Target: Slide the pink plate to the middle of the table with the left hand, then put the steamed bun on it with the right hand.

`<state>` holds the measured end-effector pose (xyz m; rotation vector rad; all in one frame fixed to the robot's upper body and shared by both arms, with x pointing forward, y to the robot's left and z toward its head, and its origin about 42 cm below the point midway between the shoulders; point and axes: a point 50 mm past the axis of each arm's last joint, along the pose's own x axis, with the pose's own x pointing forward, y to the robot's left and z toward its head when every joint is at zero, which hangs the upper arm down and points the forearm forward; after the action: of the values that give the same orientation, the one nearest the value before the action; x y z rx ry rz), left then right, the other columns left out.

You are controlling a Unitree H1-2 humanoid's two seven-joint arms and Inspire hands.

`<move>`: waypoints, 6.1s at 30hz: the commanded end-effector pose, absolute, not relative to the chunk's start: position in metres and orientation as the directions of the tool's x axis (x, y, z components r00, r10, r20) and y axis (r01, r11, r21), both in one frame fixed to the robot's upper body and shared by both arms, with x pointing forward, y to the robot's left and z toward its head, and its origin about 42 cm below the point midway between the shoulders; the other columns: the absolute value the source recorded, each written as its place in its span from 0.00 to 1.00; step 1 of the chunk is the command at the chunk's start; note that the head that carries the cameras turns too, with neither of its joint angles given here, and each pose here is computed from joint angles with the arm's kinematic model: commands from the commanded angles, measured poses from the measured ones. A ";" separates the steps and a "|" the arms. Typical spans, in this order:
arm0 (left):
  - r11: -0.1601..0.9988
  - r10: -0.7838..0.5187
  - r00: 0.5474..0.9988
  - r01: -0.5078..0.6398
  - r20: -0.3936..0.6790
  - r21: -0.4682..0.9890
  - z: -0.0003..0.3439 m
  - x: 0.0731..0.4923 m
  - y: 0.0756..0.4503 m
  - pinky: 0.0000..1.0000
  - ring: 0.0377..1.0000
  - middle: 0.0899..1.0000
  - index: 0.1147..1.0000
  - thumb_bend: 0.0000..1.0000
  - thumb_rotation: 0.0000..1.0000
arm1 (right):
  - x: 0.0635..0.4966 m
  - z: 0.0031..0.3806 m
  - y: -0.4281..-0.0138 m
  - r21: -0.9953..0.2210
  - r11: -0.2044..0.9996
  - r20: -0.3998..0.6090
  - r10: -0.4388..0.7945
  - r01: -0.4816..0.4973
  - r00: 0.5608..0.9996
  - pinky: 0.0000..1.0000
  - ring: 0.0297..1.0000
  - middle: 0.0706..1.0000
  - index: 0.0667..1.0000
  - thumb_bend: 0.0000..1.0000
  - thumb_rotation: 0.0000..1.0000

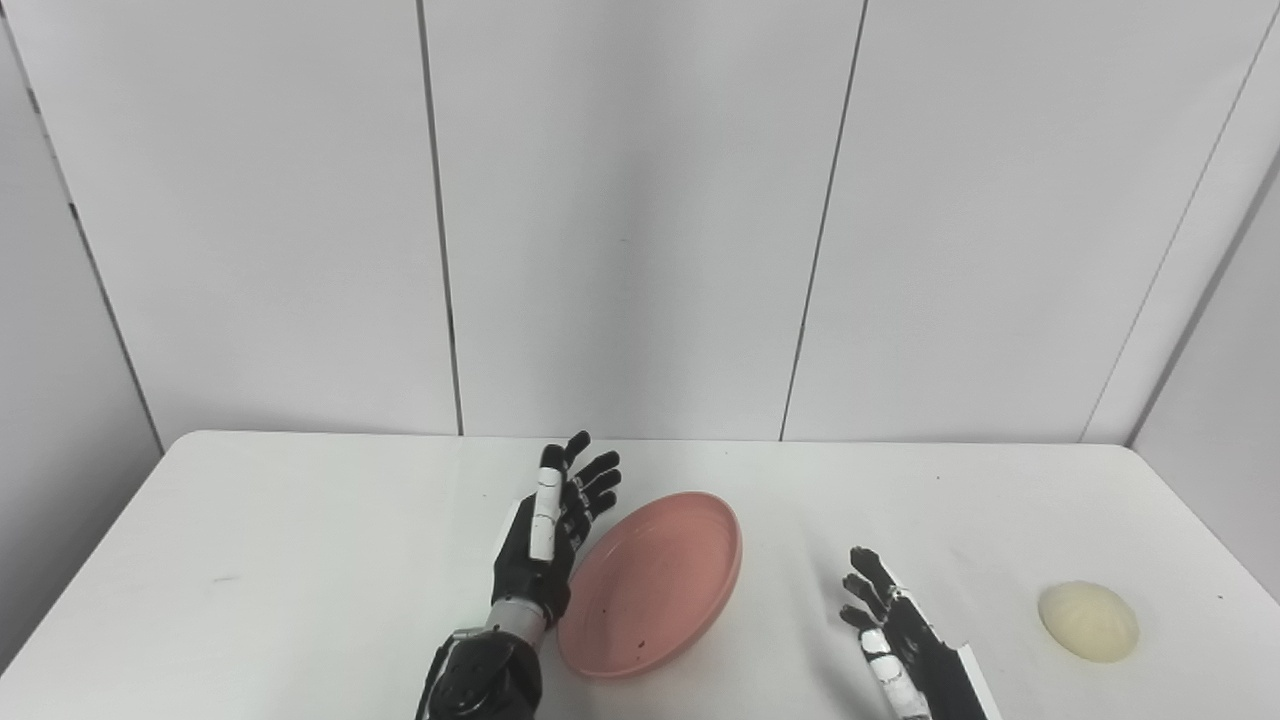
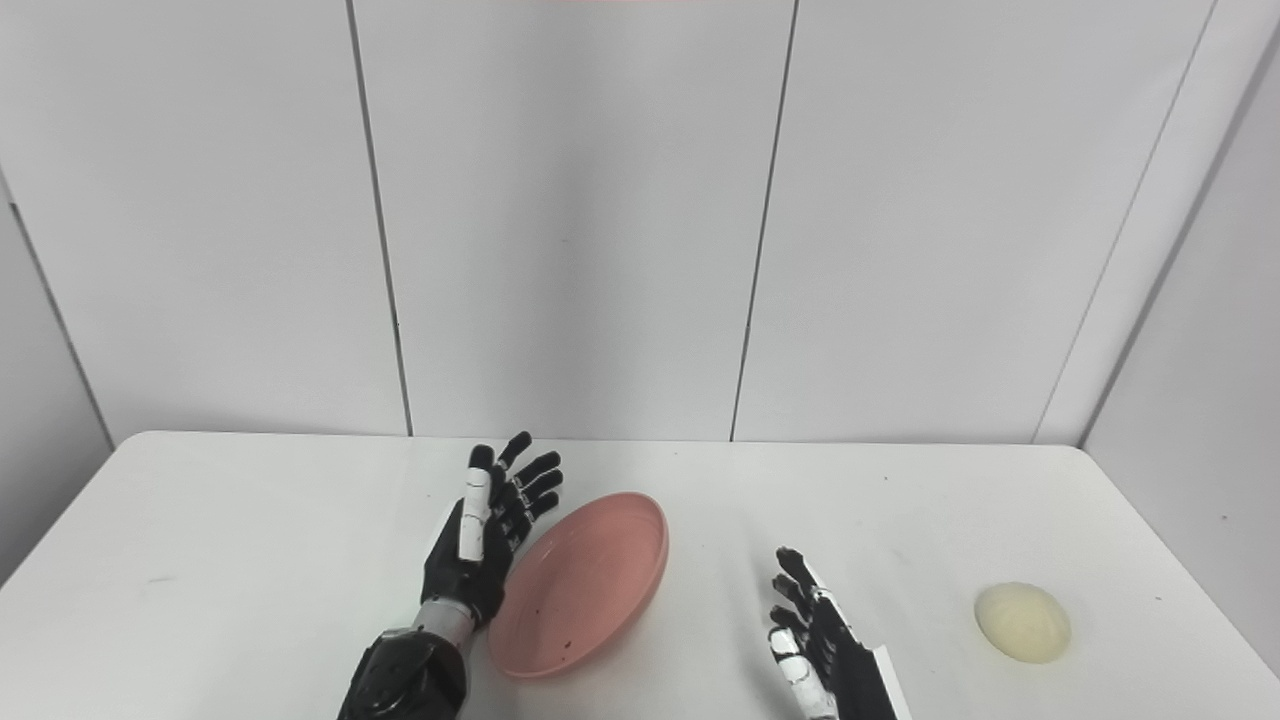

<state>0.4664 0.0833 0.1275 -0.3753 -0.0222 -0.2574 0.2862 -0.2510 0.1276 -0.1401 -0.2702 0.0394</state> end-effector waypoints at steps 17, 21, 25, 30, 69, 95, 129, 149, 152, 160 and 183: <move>0.849 -0.282 0.958 0.273 0.050 -0.452 0.161 0.465 0.080 0.84 0.85 0.82 0.91 0.83 0.98 | 0.272 0.101 -0.233 -0.065 0.998 0.164 0.028 -0.018 0.986 0.86 0.90 0.93 0.90 0.67 0.90; 0.850 -0.280 0.958 0.278 0.063 -0.447 0.166 0.467 0.079 0.83 0.84 0.80 0.89 0.84 0.97 | 0.272 0.102 -0.232 -0.063 0.998 0.170 0.036 -0.025 0.985 0.86 0.91 0.93 0.90 0.66 0.90; 0.851 -0.284 0.956 0.288 0.076 -0.440 0.171 0.469 0.077 0.83 0.83 0.81 0.89 0.83 0.97 | 0.273 0.102 -0.232 -0.065 0.998 0.168 0.036 -0.025 0.985 0.86 0.90 0.93 0.90 0.66 0.90; 0.882 -0.282 0.954 0.300 0.104 -0.363 0.172 0.468 0.082 0.81 0.82 0.79 0.87 0.84 0.96 | 0.273 0.101 -0.232 -0.063 0.998 0.170 0.035 -0.024 0.985 0.86 0.91 0.94 0.90 0.66 0.90; 0.926 -0.335 0.941 0.337 0.044 -0.170 0.123 0.450 0.151 0.84 0.85 0.82 0.87 0.83 0.90 | 0.275 0.135 -0.192 -0.008 0.976 0.467 -0.189 0.218 0.864 0.68 0.73 0.76 0.75 0.66 0.70; 0.916 -0.352 0.935 0.353 0.040 -0.189 0.131 0.439 0.151 0.85 0.85 0.82 0.87 0.86 0.91 | 0.257 0.253 -0.252 -0.487 0.705 0.662 -0.088 0.516 0.744 0.80 0.88 0.91 0.94 0.76 0.83; 0.895 -0.388 0.921 0.385 0.035 -0.226 0.131 0.431 0.144 0.83 0.87 0.84 0.89 0.83 0.93 | 0.299 0.301 -0.333 -0.936 0.154 0.297 -0.134 0.316 0.945 0.64 0.77 0.79 0.78 0.96 0.52; 0.889 -0.391 0.919 0.390 0.046 -0.240 0.132 0.429 0.137 0.83 0.86 0.83 0.89 0.83 0.93 | 0.322 0.303 -0.373 -0.982 0.108 0.120 -0.263 0.153 0.957 0.59 0.78 0.80 0.81 0.98 0.21; 0.890 -0.388 0.921 0.387 0.046 -0.242 0.132 0.429 0.137 0.83 0.85 0.82 0.89 0.83 0.91 | 0.323 0.305 -0.375 -0.983 0.104 0.118 -0.271 0.150 0.955 0.61 0.79 0.81 0.81 0.98 0.20; 0.891 -0.384 0.922 0.383 0.047 -0.243 0.132 0.430 0.136 0.82 0.85 0.83 0.88 0.83 0.91 | 0.326 0.311 -0.388 -0.993 0.087 0.051 -0.319 0.083 0.947 0.62 0.82 0.84 0.82 0.98 0.20; 0.892 -0.387 0.921 0.388 0.050 -0.231 0.132 0.426 0.132 0.82 0.85 0.81 0.88 0.82 0.89 | 0.357 0.313 -0.415 -0.991 0.122 -0.086 -0.338 -0.047 0.937 0.64 0.83 0.87 0.82 1.00 0.26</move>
<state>0.4273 0.1348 0.1321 -0.2382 -0.0078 -0.4009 0.3528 -0.4082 0.2854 -1.4120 0.3748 -0.1496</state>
